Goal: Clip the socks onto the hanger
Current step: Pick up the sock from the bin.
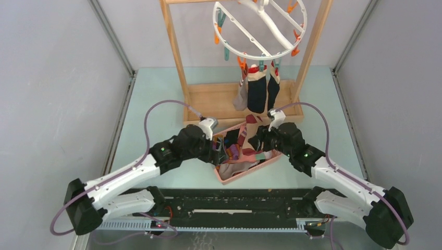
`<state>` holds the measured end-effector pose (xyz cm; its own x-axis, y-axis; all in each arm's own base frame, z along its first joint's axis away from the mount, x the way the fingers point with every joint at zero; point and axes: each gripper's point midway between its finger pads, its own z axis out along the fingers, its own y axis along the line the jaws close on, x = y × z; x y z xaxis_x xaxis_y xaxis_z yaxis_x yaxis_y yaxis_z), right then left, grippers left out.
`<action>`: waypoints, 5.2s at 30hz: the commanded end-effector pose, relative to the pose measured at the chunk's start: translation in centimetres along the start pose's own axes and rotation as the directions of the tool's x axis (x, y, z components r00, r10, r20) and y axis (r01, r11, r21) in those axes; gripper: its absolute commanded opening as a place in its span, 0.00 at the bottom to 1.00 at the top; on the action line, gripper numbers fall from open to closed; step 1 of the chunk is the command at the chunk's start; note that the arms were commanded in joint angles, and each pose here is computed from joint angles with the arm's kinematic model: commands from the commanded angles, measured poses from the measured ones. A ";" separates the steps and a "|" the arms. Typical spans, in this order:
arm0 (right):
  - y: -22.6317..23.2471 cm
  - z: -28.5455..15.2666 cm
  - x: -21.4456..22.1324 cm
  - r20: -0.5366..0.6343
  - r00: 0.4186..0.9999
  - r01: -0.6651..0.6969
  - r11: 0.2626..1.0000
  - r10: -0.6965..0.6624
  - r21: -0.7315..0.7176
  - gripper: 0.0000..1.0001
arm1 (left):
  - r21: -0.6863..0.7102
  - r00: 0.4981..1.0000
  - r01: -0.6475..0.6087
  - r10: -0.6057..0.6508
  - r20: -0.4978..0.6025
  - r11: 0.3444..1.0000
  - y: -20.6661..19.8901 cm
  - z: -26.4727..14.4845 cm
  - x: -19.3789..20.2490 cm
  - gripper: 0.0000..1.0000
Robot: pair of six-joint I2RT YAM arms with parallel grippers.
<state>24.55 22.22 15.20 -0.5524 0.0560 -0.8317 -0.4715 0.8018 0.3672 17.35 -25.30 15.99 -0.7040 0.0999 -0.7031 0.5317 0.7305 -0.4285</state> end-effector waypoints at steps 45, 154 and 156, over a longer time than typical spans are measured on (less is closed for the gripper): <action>7.5 -3.9 -1.6 0.181 0.956 0.281 0.899 -0.231 -0.336 0.61 | -0.102 0.935 -0.296 0.310 0.170 0.950 -2.4 -4.1 -9.3 0.00; 4.7 -5.3 -1.3 0.128 0.966 0.254 0.926 -0.226 -0.279 0.51 | 0.230 0.935 -0.170 0.083 0.345 0.958 -2.6 1.3 -6.3 0.00; 4.8 -5.8 -2.3 0.171 0.959 0.268 0.923 -0.227 -0.277 0.55 | 0.219 0.868 -0.361 0.241 0.434 0.906 -3.1 0.0 -6.1 0.00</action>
<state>19.65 23.08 19.28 -0.3669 -0.0476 -0.9291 -0.7529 0.6018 0.2665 20.85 -29.04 18.34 -0.6630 -0.1532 -0.7328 0.5600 0.5482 -0.6212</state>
